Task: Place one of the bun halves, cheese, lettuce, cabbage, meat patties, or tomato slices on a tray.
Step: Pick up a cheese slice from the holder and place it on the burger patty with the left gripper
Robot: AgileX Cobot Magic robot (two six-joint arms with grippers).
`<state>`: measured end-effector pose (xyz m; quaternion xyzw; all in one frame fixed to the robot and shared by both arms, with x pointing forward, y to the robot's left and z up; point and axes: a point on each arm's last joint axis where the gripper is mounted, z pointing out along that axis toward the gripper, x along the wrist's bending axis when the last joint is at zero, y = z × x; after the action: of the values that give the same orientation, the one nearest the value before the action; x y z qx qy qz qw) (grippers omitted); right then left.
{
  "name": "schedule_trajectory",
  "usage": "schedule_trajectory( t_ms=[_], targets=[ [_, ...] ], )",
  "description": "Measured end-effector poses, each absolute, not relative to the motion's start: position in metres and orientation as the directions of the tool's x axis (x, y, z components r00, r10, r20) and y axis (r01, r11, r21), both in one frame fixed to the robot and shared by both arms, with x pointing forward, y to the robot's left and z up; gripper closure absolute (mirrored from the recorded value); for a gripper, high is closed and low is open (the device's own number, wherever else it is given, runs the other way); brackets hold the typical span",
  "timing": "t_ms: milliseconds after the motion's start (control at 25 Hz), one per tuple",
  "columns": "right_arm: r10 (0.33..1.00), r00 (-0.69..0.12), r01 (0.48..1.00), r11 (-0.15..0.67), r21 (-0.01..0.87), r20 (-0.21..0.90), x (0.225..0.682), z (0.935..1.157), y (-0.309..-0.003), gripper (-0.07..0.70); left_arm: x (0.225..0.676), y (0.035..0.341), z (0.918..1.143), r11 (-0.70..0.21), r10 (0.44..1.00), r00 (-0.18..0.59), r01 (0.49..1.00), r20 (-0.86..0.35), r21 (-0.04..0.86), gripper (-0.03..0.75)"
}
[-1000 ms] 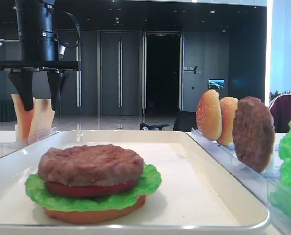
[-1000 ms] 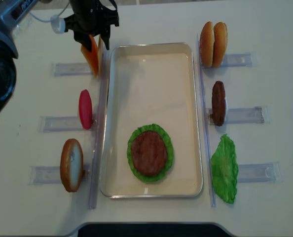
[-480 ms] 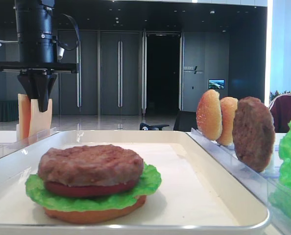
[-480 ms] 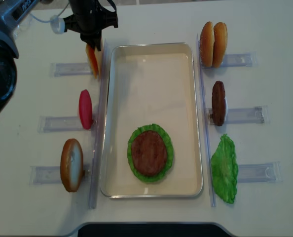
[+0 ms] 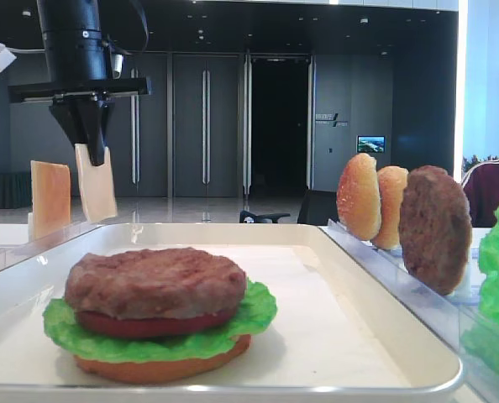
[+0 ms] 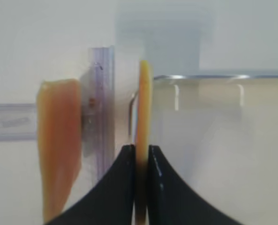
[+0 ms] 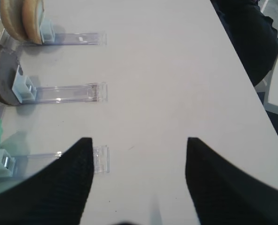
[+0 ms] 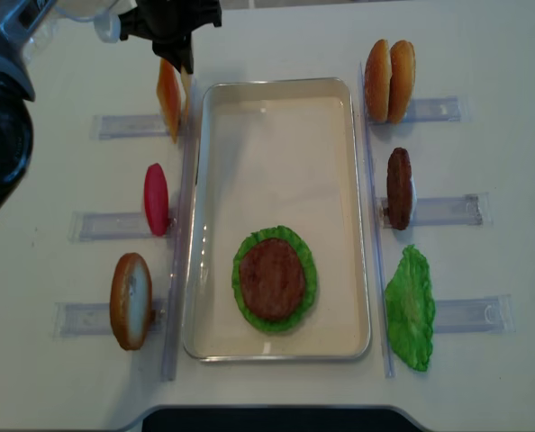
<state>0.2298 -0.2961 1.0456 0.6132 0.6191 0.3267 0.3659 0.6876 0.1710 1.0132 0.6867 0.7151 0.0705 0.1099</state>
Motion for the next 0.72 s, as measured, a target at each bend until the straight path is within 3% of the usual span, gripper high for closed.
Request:
schedule_trajectory(
  t_ms=[360, 720],
  targets=[
    [0.998, 0.02, 0.52, 0.034, 0.853, -0.052, 0.23, 1.046, -0.296, 0.192, 0.667, 0.157, 1.056, -0.007, 0.984, 0.056, 0.96, -0.167, 0.279, 0.681],
    [0.998, 0.02, 0.52, 0.034, 0.853, -0.052, 0.23, 1.046, -0.296, 0.192, 0.651, 0.121, 1.061, -0.103, 0.952, 0.173, 0.959, -0.254, 0.265, 0.681]
  ],
)
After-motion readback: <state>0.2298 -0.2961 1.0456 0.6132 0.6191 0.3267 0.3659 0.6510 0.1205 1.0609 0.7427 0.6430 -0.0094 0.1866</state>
